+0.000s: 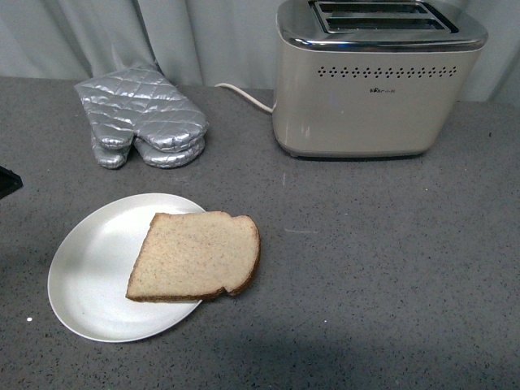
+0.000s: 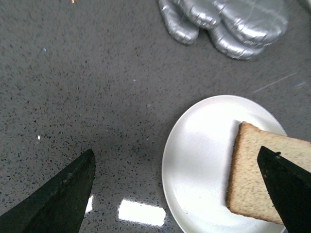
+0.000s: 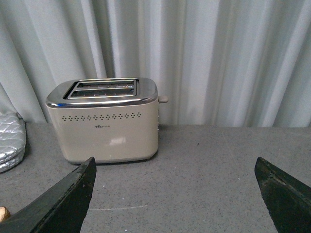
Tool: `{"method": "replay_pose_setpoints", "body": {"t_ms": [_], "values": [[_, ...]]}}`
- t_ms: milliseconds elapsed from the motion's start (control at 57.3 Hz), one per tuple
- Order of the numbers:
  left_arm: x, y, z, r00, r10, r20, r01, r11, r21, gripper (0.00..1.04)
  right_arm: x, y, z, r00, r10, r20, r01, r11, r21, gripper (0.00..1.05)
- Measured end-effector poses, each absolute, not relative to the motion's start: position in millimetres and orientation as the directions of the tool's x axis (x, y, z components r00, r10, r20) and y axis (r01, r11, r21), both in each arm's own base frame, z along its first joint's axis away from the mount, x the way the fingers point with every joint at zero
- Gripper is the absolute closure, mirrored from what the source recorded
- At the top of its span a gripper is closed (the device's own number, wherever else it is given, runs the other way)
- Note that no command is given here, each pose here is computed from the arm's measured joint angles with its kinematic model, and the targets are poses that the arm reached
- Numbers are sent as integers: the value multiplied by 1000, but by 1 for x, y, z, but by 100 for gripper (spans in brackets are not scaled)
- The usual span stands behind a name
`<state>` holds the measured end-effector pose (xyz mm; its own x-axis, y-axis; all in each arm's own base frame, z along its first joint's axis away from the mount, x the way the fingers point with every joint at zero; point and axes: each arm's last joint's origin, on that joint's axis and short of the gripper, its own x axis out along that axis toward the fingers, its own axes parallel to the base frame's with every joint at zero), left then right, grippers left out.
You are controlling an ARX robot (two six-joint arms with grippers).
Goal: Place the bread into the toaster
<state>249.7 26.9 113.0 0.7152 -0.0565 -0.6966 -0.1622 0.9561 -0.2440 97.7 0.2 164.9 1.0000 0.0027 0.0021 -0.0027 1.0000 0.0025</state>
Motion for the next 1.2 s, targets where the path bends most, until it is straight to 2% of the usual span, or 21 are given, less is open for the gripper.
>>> {"method": "replay_pose_setpoints", "body": {"t_ms": [52, 279, 454, 593, 680, 942, 1169, 1204], "values": [[258, 32, 104, 664, -57, -745, -165, 961, -220, 7, 98, 0, 165, 1000, 2, 2, -2, 1000, 2, 10], [280, 46, 73, 521, -94, -848, -121, 976, -183, 7, 98, 0, 165, 1000, 3, 2, -3, 1000, 2, 10], [285, 44, 64, 471, -154, -869, -91, 971, -221, 7, 98, 0, 165, 1000, 3, 2, -3, 1000, 2, 10], [289, 41, 58, 443, -147, -885, -69, 978, -197, 8, 98, 0, 165, 1000, 3, 2, -3, 1000, 2, 10], [293, 40, 53, 430, -148, -891, -66, 979, -195, 20, 98, 0, 165, 1000, 3, 2, -3, 1000, 2, 10], [297, 31, 43, 379, -162, -911, -46, 980, -193, 70, 98, 0, 165, 1000, 3, 2, -3, 1000, 2, 10], [298, 23, 42, 358, -180, -916, -36, 978, -207, 102, 98, 0, 165, 1000, 3, 2, -3, 1000, 2, 10], [298, 23, 43, 357, -184, -916, -39, 977, -211, 101, 98, 0, 165, 1000, 3, 2, -3, 1000, 2, 10]]}}
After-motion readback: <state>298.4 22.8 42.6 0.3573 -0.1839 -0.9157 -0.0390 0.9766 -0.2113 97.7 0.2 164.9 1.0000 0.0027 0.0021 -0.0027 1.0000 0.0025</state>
